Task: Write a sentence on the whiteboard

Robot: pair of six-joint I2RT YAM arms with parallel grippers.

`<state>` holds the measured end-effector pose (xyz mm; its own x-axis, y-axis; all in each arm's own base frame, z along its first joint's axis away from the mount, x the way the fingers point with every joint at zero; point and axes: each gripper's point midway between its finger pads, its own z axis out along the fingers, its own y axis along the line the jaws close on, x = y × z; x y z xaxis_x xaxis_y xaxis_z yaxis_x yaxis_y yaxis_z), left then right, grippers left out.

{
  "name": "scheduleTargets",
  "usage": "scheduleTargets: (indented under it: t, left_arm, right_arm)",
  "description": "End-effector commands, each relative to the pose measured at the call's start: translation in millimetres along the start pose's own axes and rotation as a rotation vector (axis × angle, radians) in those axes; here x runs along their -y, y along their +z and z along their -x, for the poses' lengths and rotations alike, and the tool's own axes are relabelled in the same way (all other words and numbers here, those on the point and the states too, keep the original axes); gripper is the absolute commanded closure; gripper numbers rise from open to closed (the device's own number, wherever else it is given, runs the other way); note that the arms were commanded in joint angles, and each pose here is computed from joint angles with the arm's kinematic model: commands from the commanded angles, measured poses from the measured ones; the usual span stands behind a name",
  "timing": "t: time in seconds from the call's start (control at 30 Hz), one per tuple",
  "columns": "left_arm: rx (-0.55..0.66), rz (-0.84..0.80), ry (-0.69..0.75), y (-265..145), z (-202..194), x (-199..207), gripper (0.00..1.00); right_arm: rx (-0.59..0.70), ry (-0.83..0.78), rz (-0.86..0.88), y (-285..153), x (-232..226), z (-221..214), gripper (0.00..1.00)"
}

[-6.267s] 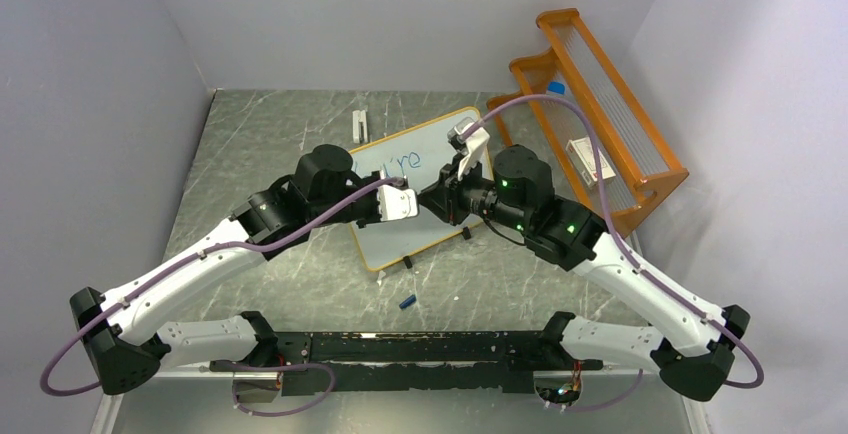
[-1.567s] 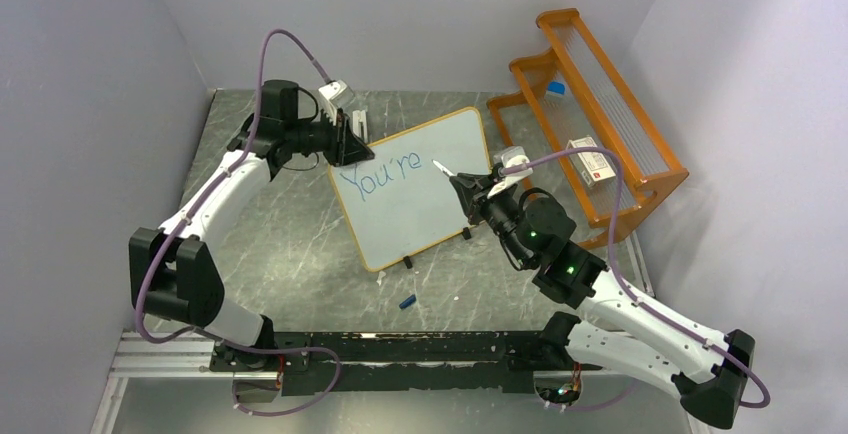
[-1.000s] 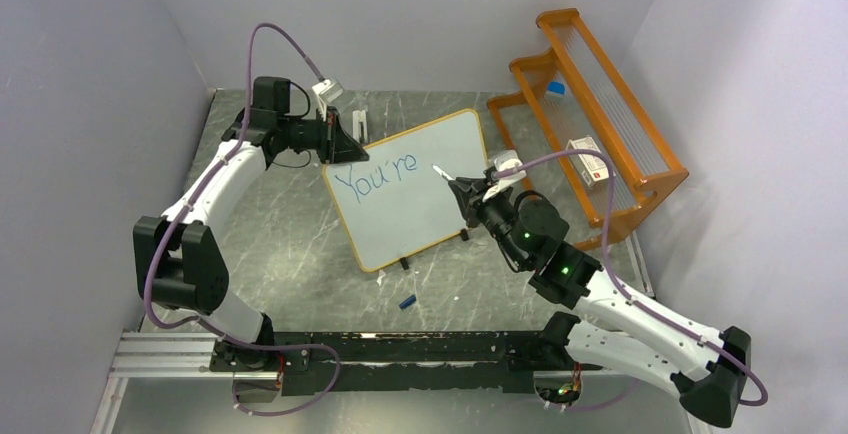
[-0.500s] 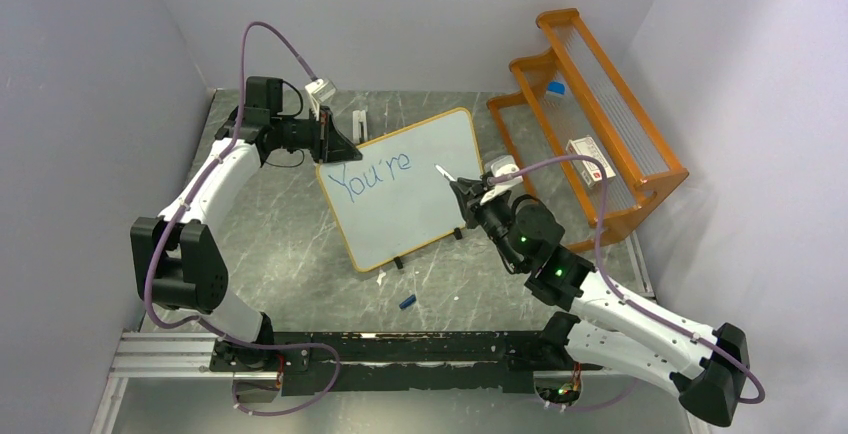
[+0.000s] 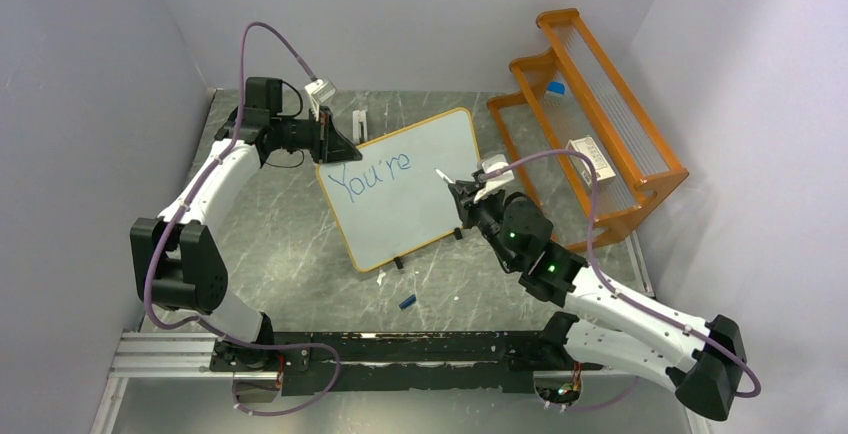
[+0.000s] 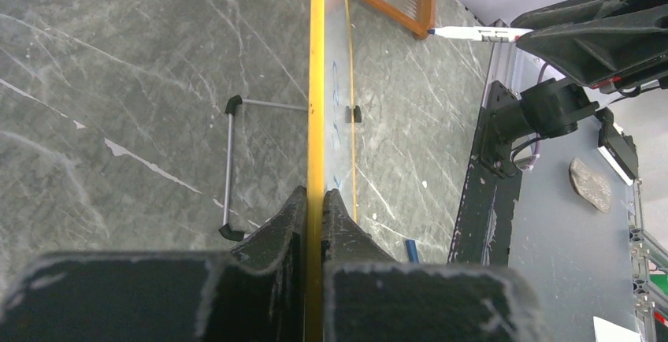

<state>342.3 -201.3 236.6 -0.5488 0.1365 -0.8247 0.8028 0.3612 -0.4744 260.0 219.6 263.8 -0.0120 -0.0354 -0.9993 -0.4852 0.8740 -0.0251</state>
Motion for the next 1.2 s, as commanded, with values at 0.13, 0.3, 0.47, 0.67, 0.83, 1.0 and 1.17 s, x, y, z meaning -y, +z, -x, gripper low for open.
scheduleTargets:
  t: [0.13, 0.3, 0.47, 0.67, 0.83, 1.0, 1.17]
  left_arm:
    - [0.009, 0.043, 0.068, -7, -2, -7, 0.95]
    - [0.009, 0.041, 0.065, -7, -3, -7, 0.95]
    - [0.01, 0.042, 0.061, -6, -2, -8, 0.95]
    - [0.013, 0.042, 0.058, -6, -2, -9, 0.95]
    - [0.014, 0.043, 0.057, -6, -3, -9, 0.95]
    - [0.015, 0.043, 0.056, -7, -3, -9, 0.95]
    - [0.015, 0.046, 0.057, -7, -3, -9, 0.95]
  right_arm:
    - [0.02, 0.041, -0.031, 11, 0, 13, 1.0]
    - [-0.014, 0.038, -0.007, 18, -7, 7, 1.0]
    - [-0.016, 0.014, 0.031, 15, -25, -3, 1.0]
    - [0.026, -0.034, 0.08, 2, -68, -15, 1.0]
    - [0.049, -0.065, 0.124, -1, -100, -23, 1.0]
    - [0.07, -0.078, 0.174, -1, -133, -25, 1.0]
    - [0.053, -0.095, 0.191, 6, -153, -33, 1.0]
